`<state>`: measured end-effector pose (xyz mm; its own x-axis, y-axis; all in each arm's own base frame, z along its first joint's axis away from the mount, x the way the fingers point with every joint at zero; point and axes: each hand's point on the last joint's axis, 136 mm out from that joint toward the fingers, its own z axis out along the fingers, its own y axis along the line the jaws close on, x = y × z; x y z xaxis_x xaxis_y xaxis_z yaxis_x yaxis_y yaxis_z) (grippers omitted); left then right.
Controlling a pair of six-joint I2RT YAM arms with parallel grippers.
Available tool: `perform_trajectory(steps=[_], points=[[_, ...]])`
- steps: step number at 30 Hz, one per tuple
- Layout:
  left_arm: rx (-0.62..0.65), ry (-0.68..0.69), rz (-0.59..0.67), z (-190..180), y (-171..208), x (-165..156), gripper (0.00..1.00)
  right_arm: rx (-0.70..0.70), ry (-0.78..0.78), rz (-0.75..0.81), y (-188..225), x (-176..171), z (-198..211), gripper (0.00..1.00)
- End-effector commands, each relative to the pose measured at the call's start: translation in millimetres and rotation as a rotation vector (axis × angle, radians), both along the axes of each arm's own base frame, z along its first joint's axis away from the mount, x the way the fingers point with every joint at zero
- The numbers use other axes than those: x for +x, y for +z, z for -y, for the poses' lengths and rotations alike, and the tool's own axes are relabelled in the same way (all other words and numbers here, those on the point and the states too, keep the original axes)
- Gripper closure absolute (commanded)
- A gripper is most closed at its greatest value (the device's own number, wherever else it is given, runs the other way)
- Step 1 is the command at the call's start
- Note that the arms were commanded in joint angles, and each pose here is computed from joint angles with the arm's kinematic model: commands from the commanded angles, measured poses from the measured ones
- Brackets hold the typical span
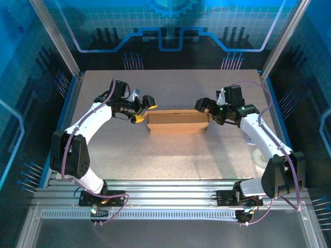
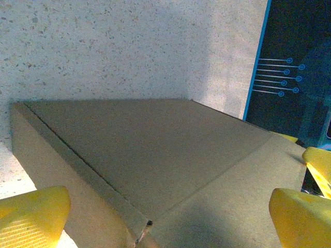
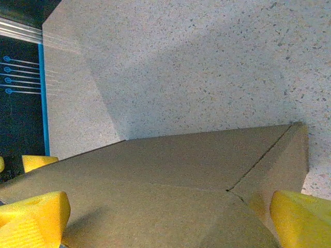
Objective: Fold the paper box
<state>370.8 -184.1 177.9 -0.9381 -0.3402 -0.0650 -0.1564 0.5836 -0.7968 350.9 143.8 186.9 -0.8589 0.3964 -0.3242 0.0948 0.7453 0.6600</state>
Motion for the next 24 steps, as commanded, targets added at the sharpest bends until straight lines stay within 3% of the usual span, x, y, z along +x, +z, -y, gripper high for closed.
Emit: perform_trajectory(steps=[1, 24], points=[[-0.03, -0.014, 0.054, 0, 18, 12, 0.01, 0.024, 0.01, 0.017, -3, 4, 3, 0.0], [-0.035, -0.014, 0.056, 1, 16, 21, 0.01, 0.15, -0.016, 0.047, 4, 15, 13, 0.0]])
